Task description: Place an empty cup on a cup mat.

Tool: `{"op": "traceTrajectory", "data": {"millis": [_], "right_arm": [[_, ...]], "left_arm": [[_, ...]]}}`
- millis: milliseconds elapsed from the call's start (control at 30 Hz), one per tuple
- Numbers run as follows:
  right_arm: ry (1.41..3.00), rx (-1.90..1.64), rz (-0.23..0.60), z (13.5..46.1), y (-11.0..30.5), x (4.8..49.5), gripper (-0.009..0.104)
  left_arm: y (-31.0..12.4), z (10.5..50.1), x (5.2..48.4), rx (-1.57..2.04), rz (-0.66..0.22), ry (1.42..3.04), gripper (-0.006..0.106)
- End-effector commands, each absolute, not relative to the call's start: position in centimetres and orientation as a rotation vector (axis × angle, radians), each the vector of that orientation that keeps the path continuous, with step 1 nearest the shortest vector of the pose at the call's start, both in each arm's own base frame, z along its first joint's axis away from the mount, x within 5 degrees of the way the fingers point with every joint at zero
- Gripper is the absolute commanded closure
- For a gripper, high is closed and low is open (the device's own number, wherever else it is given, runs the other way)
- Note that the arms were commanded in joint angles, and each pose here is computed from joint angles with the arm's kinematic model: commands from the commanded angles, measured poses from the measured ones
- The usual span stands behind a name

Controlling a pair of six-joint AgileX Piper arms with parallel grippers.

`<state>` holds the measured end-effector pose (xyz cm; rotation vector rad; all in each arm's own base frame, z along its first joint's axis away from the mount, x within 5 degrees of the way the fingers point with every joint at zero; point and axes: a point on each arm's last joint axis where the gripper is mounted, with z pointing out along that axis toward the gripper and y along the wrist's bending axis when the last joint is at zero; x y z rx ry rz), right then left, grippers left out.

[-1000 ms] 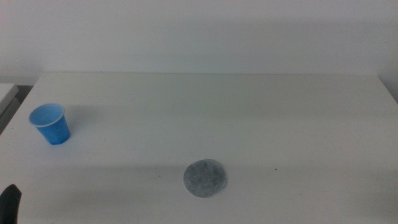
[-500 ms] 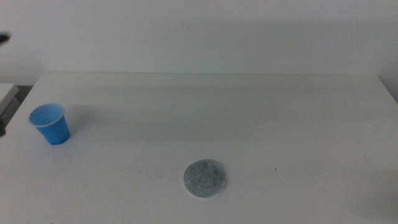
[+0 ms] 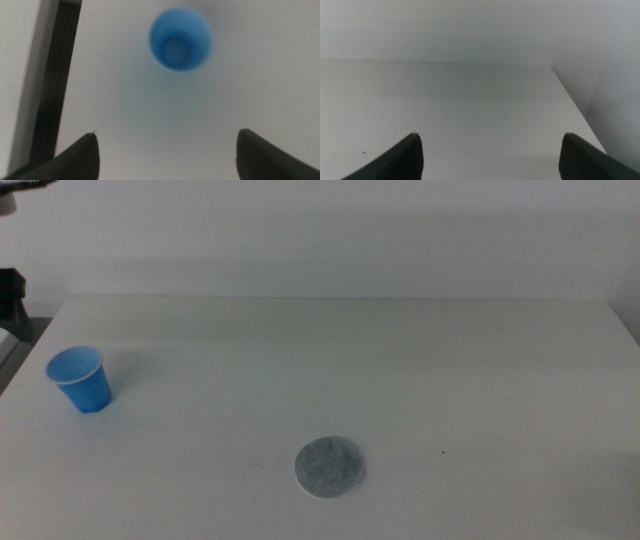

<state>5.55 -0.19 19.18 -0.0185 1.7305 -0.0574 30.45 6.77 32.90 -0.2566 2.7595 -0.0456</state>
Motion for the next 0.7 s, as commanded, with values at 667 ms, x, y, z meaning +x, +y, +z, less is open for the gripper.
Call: {"op": "traceTrajectory", "data": {"millis": [667], "right_arm": [[1.722,-0.027,-0.064,19.2,-0.2,5.5,0.002]], "left_arm": [[10.4,20.4,40.5,-0.187,-0.078,2.851,0.018]]}}
